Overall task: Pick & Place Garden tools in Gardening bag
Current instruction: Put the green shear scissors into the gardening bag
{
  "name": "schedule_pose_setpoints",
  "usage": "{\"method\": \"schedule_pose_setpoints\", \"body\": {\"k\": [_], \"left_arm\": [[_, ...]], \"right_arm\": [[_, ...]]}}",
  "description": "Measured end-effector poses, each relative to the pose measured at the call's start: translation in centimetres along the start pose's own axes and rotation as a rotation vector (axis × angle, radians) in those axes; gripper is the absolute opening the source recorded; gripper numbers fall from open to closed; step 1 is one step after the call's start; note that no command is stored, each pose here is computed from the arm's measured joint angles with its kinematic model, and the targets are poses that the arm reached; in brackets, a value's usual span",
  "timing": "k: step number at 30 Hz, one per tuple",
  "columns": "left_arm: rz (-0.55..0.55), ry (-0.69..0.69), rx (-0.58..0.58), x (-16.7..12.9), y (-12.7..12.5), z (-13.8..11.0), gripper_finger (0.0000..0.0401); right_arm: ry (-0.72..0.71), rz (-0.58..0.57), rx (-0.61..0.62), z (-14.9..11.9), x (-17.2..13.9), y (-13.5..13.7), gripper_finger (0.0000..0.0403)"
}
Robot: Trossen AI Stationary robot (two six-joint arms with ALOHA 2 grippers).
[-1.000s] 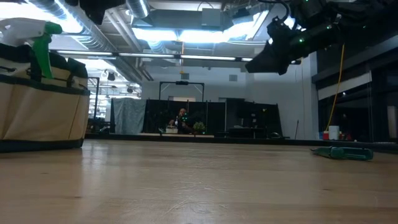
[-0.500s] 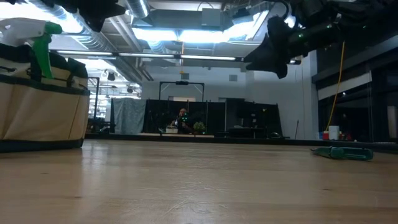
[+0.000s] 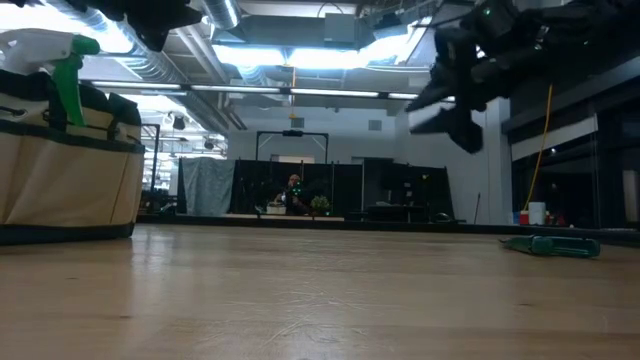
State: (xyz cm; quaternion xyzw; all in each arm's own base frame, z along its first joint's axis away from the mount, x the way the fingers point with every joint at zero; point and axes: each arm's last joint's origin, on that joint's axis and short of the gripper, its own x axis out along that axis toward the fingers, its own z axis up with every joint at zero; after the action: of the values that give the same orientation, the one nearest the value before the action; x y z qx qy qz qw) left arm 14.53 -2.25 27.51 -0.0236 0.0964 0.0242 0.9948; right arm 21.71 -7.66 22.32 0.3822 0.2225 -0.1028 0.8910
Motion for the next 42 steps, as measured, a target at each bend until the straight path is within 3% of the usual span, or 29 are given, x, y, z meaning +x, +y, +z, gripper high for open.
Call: {"method": "schedule_pose_setpoints", "body": {"k": [10,18,24,29,42], "left_arm": [[0.0,0.0,0.0,0.0,0.0,0.0,0.0143],[0.0,0.0,0.0,0.0,0.0,0.0,0.0143],[0.001,0.0,0.0,0.0,0.0,0.0,0.0143],[0.001,0.0,0.0,0.0,0.0,0.0,0.0143],[0.001,-0.001,-0.001,0.0,0.0,0.0,0.0143]], "right_arm": [[0.282,-0.206,0.185,-2.9,-0.6,-1.8,0.0179],[0.369,-0.266,0.167,-3.8,-1.0,-2.3,0.0179],[0.505,-0.368,0.222,-5.1,-1.9,-2.9,0.0179],[0.533,-0.457,0.265,-5.6,-2.3,-3.2,0.0179],[0.668,-0.518,0.248,-7.2,-1.1,-3.1,0.0179]]}}
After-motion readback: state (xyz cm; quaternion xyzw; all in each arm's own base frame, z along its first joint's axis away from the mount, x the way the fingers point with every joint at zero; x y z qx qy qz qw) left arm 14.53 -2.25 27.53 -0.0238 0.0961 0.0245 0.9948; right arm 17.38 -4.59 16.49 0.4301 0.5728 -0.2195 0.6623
